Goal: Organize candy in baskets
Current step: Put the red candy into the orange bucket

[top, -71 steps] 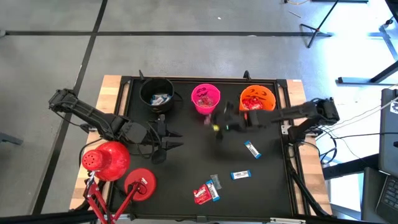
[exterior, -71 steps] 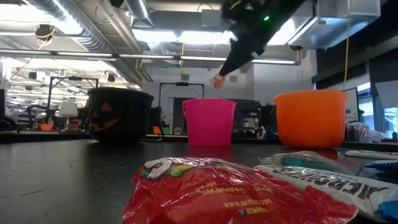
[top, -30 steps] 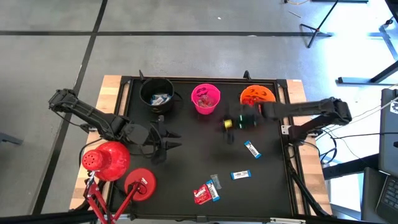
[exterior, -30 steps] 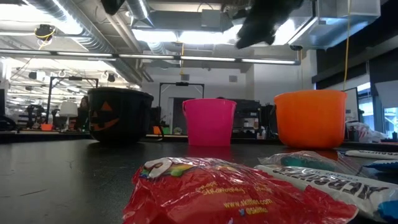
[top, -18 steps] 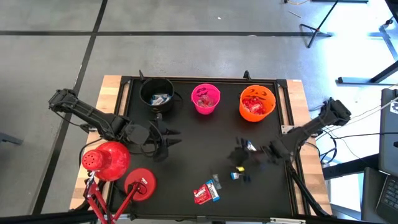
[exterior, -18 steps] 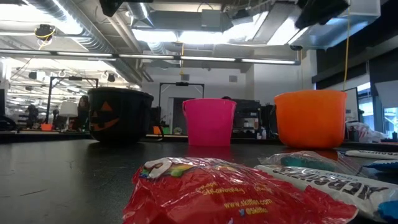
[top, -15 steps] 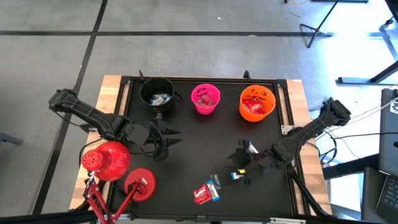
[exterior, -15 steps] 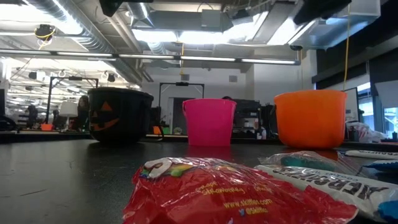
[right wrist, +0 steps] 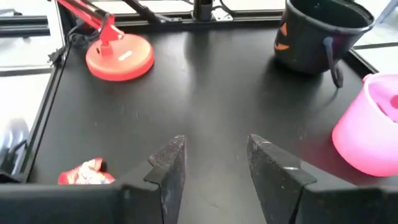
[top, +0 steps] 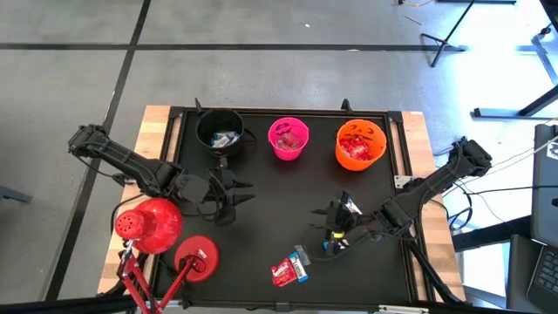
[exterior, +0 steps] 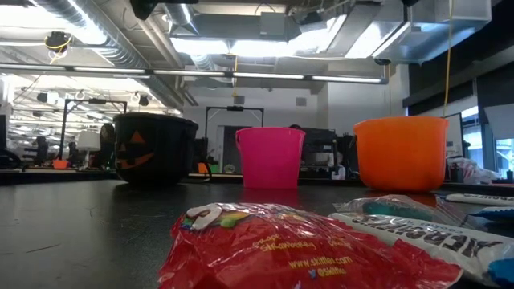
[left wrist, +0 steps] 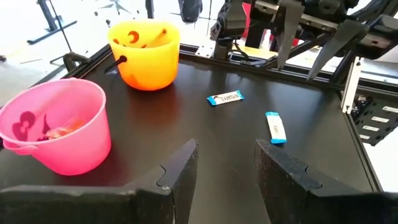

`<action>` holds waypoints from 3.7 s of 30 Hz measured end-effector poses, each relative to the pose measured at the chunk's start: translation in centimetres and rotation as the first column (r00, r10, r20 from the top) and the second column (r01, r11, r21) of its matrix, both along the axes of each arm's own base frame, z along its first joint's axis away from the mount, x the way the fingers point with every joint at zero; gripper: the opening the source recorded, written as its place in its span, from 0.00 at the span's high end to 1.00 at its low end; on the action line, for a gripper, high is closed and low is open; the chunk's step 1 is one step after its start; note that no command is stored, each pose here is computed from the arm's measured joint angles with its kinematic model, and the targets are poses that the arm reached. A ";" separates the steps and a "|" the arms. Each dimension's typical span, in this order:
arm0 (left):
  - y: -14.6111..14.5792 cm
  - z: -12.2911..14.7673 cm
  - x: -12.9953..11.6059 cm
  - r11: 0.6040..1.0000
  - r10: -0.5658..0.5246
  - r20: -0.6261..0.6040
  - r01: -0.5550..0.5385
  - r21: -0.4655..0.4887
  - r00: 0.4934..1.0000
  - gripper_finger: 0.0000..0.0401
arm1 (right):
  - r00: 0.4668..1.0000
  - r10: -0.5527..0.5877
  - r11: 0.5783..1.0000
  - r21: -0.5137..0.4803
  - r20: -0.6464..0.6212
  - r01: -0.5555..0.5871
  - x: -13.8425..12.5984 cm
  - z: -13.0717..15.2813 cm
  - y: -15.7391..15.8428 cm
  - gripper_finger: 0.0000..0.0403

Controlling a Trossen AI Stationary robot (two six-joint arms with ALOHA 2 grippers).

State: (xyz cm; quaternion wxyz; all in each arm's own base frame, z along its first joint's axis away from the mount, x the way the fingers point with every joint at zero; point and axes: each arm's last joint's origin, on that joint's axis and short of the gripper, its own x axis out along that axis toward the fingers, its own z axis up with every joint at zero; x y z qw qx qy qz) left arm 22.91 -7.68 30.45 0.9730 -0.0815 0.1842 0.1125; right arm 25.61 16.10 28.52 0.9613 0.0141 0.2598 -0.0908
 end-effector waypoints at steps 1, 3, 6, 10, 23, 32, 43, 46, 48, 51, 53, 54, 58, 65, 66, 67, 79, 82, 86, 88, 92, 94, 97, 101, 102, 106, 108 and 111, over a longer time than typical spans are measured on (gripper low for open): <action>0.0 0.0 0.0 1.000 0.000 -0.002 0.000 0.001 1.000 0.63 | 1.000 -0.005 1.000 -0.002 0.005 0.005 0.1 0.0 0.0 0.59; -0.1 -0.2 0.2 1.000 -0.005 -0.010 0.005 0.002 1.000 0.63 | 1.000 -0.007 1.000 0.005 0.016 0.007 0.4 -0.2 0.2 0.59; -0.4 -0.8 0.6 0.999 -0.037 -0.042 0.037 -0.002 0.998 0.63 | 1.000 -0.008 1.000 0.003 0.015 0.008 0.8 -0.8 0.6 0.59; -1.1 -2.3 1.9 0.996 -0.087 -0.094 0.087 -0.013 0.992 0.63 | 1.000 -0.004 1.000 0.010 0.023 0.004 1.5 -1.5 1.1 0.59; -3.8 -7.3 6.5 0.949 -0.312 -0.136 0.301 -0.096 0.940 0.63 | 0.991 0.080 0.995 -0.072 0.106 -0.072 2.4 -0.8 1.7 0.59; -8.5 -10.6 9.1 0.864 -0.500 -0.067 0.493 -0.098 0.863 0.63 | 0.991 0.094 0.992 -0.098 0.100 -0.085 2.4 -0.8 1.7 0.59; -12.6 -12.7 11.6 0.833 -0.550 -0.171 0.550 -0.051 0.817 0.63 | 0.989 0.112 0.993 -0.057 0.097 -0.107 2.4 -0.8 1.8 0.59; -13.3 -14.3 12.0 0.822 -0.563 -0.255 0.566 -0.068 0.786 0.63 | 0.988 0.124 0.992 -0.048 0.095 -0.120 2.4 -0.8 1.9 0.59; -13.6 -15.1 12.3 0.817 -0.567 -0.294 0.570 -0.084 0.769 0.63 | 0.988 0.124 0.992 -0.048 0.096 -0.120 2.4 -0.8 1.9 0.59; -13.9 -15.9 12.8 0.824 -0.557 -0.332 0.556 -0.107 0.761 0.63 | 0.988 0.124 0.992 -0.048 0.095 -0.120 2.4 -0.8 1.9 0.59; -14.1 -16.2 13.0 0.828 -0.549 -0.355 0.551 -0.106 0.757 0.60 | 0.988 0.124 0.992 -0.049 0.094 -0.120 2.4 -0.8 1.9 0.59; -14.1 -16.1 13.1 0.832 -0.542 -0.362 0.546 -0.101 0.759 0.58 | 0.988 0.124 0.992 -0.049 0.094 -0.120 2.4 -0.8 1.9 0.59; -14.1 -15.3 13.6 0.859 -0.495 -0.343 0.510 -0.053 0.798 0.47 | 0.988 0.125 0.991 -0.052 0.089 -0.121 2.3 -0.8 1.8 0.59; -14.0 -15.1 13.6 0.862 -0.480 -0.359 0.507 -0.022 0.801 0.31 | 0.988 0.125 0.991 -0.052 0.088 -0.121 2.3 -0.8 1.8 0.59; -14.0 -15.2 13.6 0.863 -0.476 -0.373 0.505 -0.021 0.797 0.30 | 0.988 0.125 0.991 -0.052 0.088 -0.120 2.3 -0.8 1.8 0.59; -13.9 -15.3 13.5 0.864 -0.471 -0.387 0.502 -0.024 0.792 0.29 | 0.988 0.125 0.991 -0.052 0.088 -0.120 2.3 -0.8 1.8 0.59; -13.8 -15.7 13.0 0.874 -0.445 -0.442 0.484 -0.027 0.779 0.26 | 0.988 0.125 0.991 -0.053 0.088 -0.120 2.3 -0.8 1.8 0.59; -13.8 -15.7 13.0 0.874 -0.446 -0.441 0.485 -0.028 0.779 0.26 | 0.988 0.125 0.991 -0.053 0.088 -0.121 2.3 -0.8 1.8 0.59; -14.0 -15.7 12.9 0.876 -0.442 -0.436 0.482 -0.021 0.784 0.26 | 0.988 0.125 0.991 -0.053 0.088 -0.120 2.3 -0.8 1.8 0.59; -14.2 -15.7 12.9 0.876 -0.442 -0.424 0.481 -0.016 0.790 0.26 | 0.988 0.125 0.991 -0.053 0.088 -0.120 2.3 -0.8 1.8 0.59; -14.9 -17.0 13.2 0.871 -0.453 -0.412 0.491 -0.016 0.790 0.26 | 0.988 0.125 0.991 -0.053 0.088 -0.120 2.3 -0.9 1.8 0.59; -15.0 -18.0 13.3 0.870 -0.452 -0.425 0.492 -0.016 0.785 0.26 | 0.988 0.125 0.991 -0.053 0.087 -0.120 2.3 -0.9 1.8 0.59; -15.0 -19.2 13.4 0.873 -0.443 -0.444 0.488 -0.015 0.779 0.26 | 0.988 0.125 0.991 -0.054 0.086 -0.120 2.3 -0.9 1.8 0.59; -15.0 -19.7 13.4 0.882 -0.425 -0.454 0.471 -0.012 0.783 0.29 | 0.988 0.125 0.991 -0.054 0.086 -0.121 2.3 -0.9 1.8 0.59; -15.0 -19.8 13.4 0.883 -0.422 -0.455 0.469 -0.010 0.784 0.30 | 0.988 0.125 0.991 -0.054 0.085 -0.121 2.3 -0.9 1.8 0.59; -14.9 -19.6 13.4 0.885 -0.409 -0.462 0.465 0.008 0.787 0.42 | 0.989 0.124 0.991 -0.057 0.082 -0.120 2.3 -0.9 1.8 0.59; -14.9 -19.6 13.4 0.883 -0.410 -0.463 0.469 0.012 0.785 0.50 | 0.989 0.124 0.991 -0.057 0.082 -0.120 2.3 -0.9 1.8 0.59; -14.8 -19.5 13.3 0.877 -0.421 -0.475 0.480 0.005 0.773 0.64 | 0.989 0.124 0.991 -0.057 0.081 -0.120 2.3 -0.9 1.8 0.59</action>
